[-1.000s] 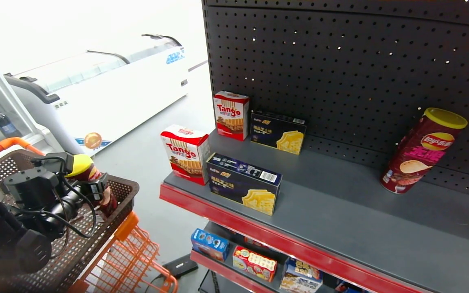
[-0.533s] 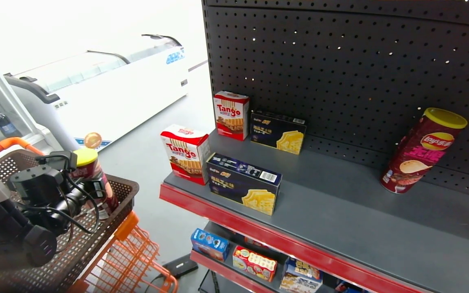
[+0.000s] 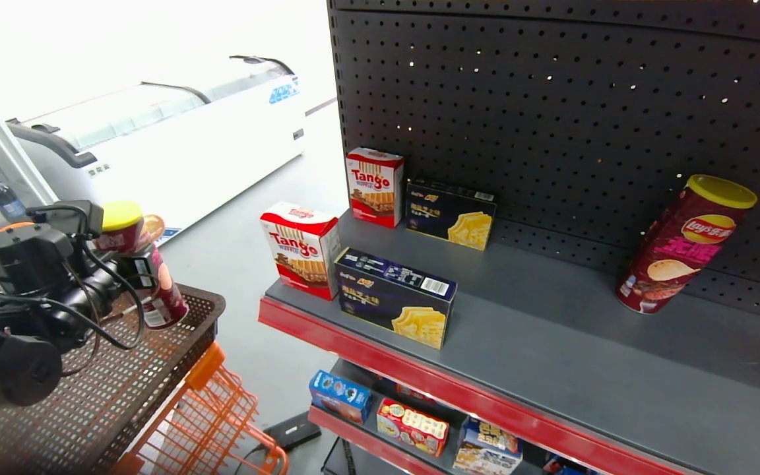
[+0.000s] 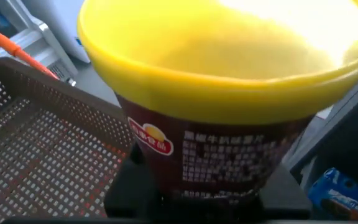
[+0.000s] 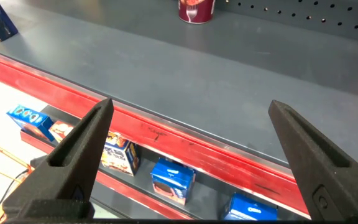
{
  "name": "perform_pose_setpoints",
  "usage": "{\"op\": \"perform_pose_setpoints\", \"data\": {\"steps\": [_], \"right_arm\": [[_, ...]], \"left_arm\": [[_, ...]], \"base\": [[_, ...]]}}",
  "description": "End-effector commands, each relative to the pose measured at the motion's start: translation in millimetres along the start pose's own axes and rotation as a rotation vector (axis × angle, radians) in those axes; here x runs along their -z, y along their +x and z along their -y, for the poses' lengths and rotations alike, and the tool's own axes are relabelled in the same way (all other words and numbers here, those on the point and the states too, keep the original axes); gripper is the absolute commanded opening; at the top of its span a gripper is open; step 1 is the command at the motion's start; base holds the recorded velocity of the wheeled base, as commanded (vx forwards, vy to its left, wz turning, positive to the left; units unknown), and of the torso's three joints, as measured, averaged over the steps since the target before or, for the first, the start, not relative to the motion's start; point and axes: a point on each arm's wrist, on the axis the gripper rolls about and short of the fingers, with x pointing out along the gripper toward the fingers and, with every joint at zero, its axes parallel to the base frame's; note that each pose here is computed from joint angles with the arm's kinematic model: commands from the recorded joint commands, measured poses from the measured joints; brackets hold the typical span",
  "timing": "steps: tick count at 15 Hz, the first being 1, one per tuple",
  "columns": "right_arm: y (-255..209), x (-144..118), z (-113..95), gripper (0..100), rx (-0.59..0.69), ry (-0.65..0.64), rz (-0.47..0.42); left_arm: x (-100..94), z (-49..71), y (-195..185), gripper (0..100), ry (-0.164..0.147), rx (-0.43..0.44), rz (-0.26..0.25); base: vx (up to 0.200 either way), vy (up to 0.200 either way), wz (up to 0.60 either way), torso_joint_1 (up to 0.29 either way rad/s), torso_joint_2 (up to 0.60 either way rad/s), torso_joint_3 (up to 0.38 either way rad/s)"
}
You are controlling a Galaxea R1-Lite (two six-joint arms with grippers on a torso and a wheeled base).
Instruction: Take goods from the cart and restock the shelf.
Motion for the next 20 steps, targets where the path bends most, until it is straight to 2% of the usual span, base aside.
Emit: {"op": "perform_pose_setpoints", "data": {"steps": [1,2,4,5,6,7,9,10,13,14,16,18,20], "right_arm": [[0,0,0,100,-0.001,0.000,0.000],[0,0,0,100,-0.001,0.000,0.000],[0,0,0,100,-0.001,0.000,0.000],[0,0,0,100,-0.001,0.000,0.000],[0,0,0,100,-0.001,0.000,0.000],[0,0,0,100,-0.001,0.000,0.000],[0,0,0,100,-0.001,0.000,0.000],[0,0,0,100,-0.001,0.000,0.000],[0,0,0,100,-0.001,0.000,0.000],[0,0,0,100,-0.001,0.000,0.000],[0,0,0,100,-0.001,0.000,0.000],[0,0,0,100,-0.001,0.000,0.000],[0,0,0,100,-0.001,0.000,0.000]], "left_arm": [[-56.8,8.4,-28,0,-0.004,0.036,0.116],[-64.0,11.4,-34,0,-0.006,0.050,0.121],[-93.2,21.6,-51,0,-0.012,0.100,0.204],[-102.4,22.8,-56,0,-0.012,0.106,0.235],[-113.2,29.3,-65,0,-0.016,0.130,0.264],[-123.4,31.1,-75,0,-0.016,0.142,0.269],[-139.7,31.6,-96,0,-0.009,0.175,0.226],[-150.0,36.5,-123,0,-0.002,0.258,0.192],[-154.0,29.3,-181,0,0.007,0.377,0.135],[-149.2,29.4,-191,0,0.013,0.419,0.068],[-143.0,30.6,-197,0,0.015,0.478,0.024],[-145.5,36.8,-196,0,0.015,0.573,0.035],[-140.7,41.8,-189,0,0.016,0.611,0.006]], "base": [[0.000,0.000,0.00,0.000,0.00,0.000],[0.000,0.000,0.00,0.000,0.00,0.000],[0.000,0.000,0.00,0.000,0.00,0.000],[0.000,0.000,0.00,0.000,0.00,0.000],[0.000,0.000,0.00,0.000,0.00,0.000],[0.000,0.000,0.00,0.000,0.00,0.000],[0.000,0.000,0.00,0.000,0.00,0.000],[0.000,0.000,0.00,0.000,0.00,0.000],[0.000,0.000,0.00,0.000,0.00,0.000],[0.000,0.000,0.00,0.000,0.00,0.000],[0.000,0.000,0.00,0.000,0.00,0.000],[0.000,0.000,0.00,0.000,0.00,0.000],[0.000,0.000,0.00,0.000,0.00,0.000]]}}
